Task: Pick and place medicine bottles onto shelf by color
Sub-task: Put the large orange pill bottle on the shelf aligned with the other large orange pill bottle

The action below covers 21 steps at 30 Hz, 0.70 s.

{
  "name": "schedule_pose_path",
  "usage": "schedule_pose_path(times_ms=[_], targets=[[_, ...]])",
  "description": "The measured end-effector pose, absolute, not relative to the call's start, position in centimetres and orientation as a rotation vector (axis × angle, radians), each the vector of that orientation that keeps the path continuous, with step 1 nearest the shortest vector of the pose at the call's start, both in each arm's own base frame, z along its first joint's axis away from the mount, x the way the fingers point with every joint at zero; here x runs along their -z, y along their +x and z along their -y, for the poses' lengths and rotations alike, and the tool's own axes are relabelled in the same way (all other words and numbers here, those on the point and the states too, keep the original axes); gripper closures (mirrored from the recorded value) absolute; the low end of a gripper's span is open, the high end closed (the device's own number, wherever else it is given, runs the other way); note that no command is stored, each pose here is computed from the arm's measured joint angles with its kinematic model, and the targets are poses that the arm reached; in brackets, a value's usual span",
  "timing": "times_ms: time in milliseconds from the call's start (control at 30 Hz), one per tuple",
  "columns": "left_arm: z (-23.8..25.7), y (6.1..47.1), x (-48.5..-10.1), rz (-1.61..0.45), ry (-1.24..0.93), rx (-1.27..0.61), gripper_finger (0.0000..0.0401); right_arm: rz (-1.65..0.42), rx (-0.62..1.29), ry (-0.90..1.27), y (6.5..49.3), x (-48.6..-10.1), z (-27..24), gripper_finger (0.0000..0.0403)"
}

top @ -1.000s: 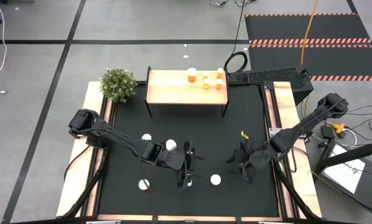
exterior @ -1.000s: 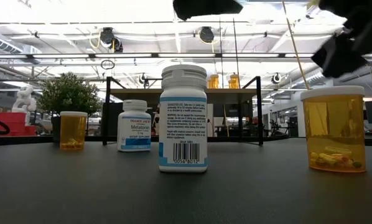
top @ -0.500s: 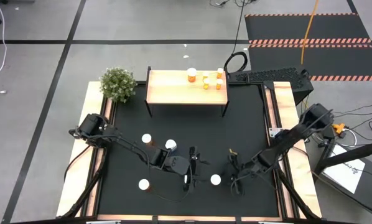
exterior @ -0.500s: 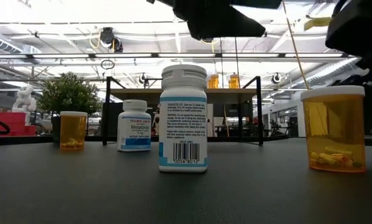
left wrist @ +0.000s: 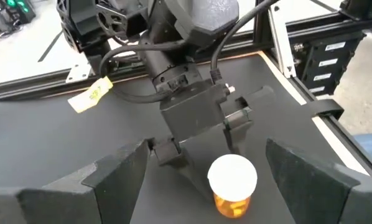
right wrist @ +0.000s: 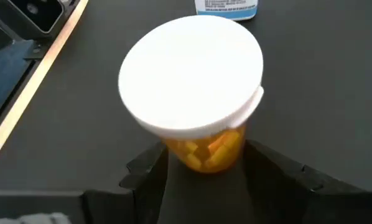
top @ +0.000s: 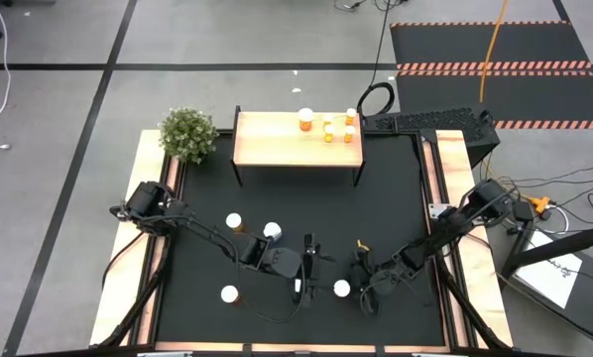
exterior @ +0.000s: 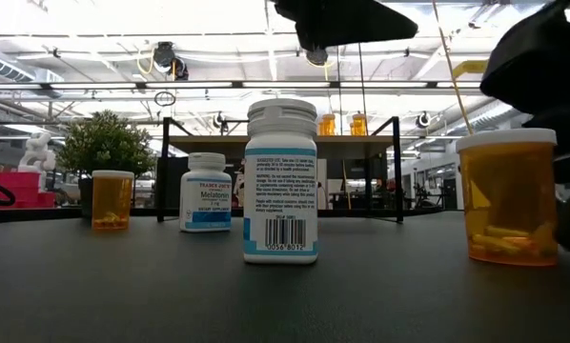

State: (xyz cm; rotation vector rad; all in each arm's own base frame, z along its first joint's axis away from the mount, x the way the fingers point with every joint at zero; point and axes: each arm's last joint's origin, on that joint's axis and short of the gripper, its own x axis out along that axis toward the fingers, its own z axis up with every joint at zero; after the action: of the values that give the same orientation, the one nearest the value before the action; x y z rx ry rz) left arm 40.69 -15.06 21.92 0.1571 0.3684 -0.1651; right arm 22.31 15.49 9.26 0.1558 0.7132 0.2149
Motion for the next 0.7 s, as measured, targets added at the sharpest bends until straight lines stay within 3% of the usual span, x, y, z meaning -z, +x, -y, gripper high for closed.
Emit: schedule_pose_path(times_ms=[433, 700], targets=[[15.04, 40.68, -21.88, -0.373, 0.153, 0.164, 0.0073, -0.67, -0.191, 0.119, 23.29, -8.37, -14.92, 0.0164], [15.08, 40.66, -21.87, -0.375, 0.138, 0.163, 0.0073, -0.648, -0.197, 0.084, 23.4, -8.5, -14.91, 0.0202]])
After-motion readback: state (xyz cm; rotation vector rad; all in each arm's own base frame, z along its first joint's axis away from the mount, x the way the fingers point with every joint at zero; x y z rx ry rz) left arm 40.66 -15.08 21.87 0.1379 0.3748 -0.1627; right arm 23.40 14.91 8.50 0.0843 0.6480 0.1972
